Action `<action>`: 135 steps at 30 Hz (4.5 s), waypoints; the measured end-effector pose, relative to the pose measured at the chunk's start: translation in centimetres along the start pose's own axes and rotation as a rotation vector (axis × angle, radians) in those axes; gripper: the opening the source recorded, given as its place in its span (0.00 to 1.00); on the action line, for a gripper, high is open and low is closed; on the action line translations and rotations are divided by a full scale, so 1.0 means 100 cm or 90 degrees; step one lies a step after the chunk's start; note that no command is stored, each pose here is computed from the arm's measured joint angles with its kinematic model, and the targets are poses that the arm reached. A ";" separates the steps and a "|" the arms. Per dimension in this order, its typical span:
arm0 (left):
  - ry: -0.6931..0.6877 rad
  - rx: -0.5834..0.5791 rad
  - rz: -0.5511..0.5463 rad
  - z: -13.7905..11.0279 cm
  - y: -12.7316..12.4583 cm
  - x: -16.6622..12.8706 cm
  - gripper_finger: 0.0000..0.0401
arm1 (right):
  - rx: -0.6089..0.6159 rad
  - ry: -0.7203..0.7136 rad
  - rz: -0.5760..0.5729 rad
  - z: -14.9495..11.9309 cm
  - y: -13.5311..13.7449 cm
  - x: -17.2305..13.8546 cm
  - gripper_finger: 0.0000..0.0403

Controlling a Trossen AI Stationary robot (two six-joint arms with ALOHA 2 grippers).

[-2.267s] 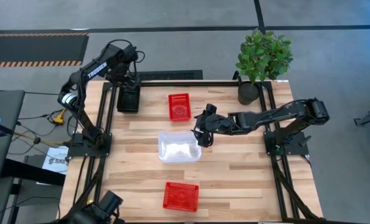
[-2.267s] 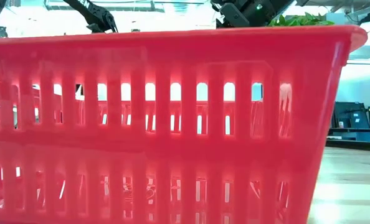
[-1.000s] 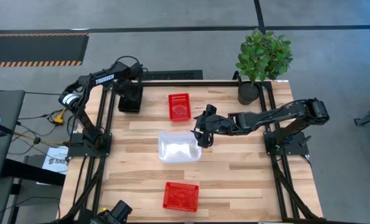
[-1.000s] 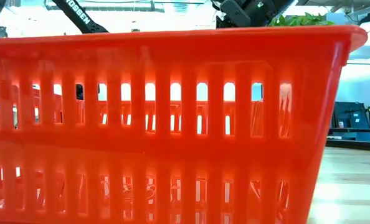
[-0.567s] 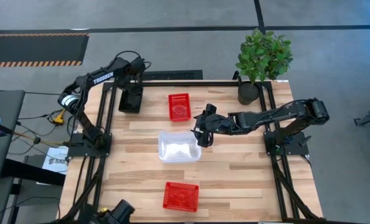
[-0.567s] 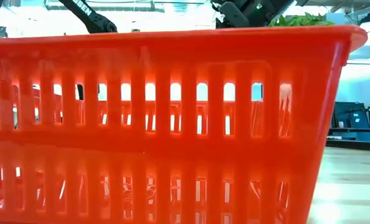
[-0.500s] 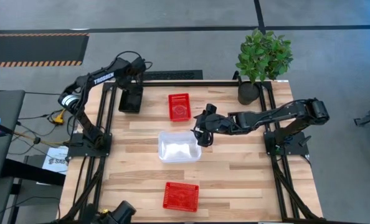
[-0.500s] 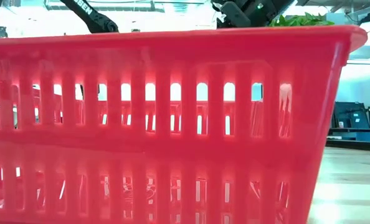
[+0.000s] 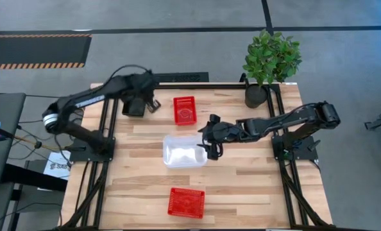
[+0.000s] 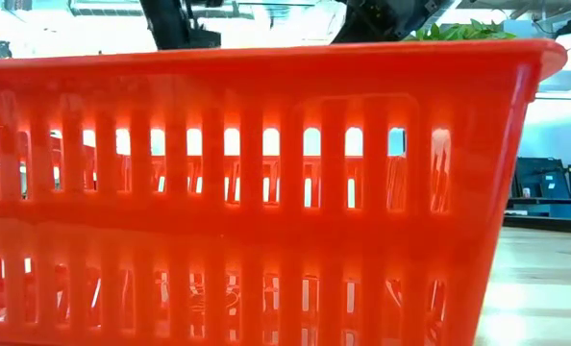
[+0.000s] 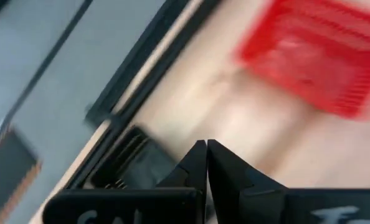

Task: Stack baskets by color
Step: Stack the bottom red bin on top of the top red bins

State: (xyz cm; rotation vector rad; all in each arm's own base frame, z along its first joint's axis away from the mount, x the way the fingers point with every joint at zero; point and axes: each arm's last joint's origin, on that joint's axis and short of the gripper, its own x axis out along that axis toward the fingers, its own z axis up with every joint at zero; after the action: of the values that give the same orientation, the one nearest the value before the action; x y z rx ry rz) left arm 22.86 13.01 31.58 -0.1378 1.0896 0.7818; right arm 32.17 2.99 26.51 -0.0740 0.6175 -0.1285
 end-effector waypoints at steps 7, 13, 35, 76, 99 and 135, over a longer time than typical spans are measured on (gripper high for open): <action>-0.132 0.177 -0.146 -0.029 -0.072 -0.070 0.00 | -0.025 0.005 0.078 0.005 0.022 -0.009 0.75; -0.211 0.328 -0.302 -0.080 -0.132 -0.098 0.00 | -0.038 0.013 0.166 -0.001 0.071 -0.027 0.75; -0.366 0.451 -0.600 -0.190 -0.205 -0.036 0.00 | 0.114 0.165 0.133 -0.025 0.177 0.035 0.75; -0.314 0.360 -0.642 -0.212 -0.207 -0.030 0.15 | 0.154 0.223 0.128 -0.058 0.184 0.079 0.03; -0.484 0.425 -0.563 -0.199 -0.207 -0.036 0.15 | 0.004 -0.015 0.140 0.050 0.084 -0.043 0.01; -0.464 0.335 -0.143 -0.133 -0.084 -0.005 0.15 | 0.403 -0.155 -0.027 0.060 -0.179 0.077 0.01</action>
State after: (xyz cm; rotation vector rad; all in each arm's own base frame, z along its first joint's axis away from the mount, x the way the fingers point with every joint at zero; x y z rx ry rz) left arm 18.15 0.43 23.38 0.4375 0.5350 0.2732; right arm 40.09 -15.59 28.90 0.5035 0.3113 -0.3455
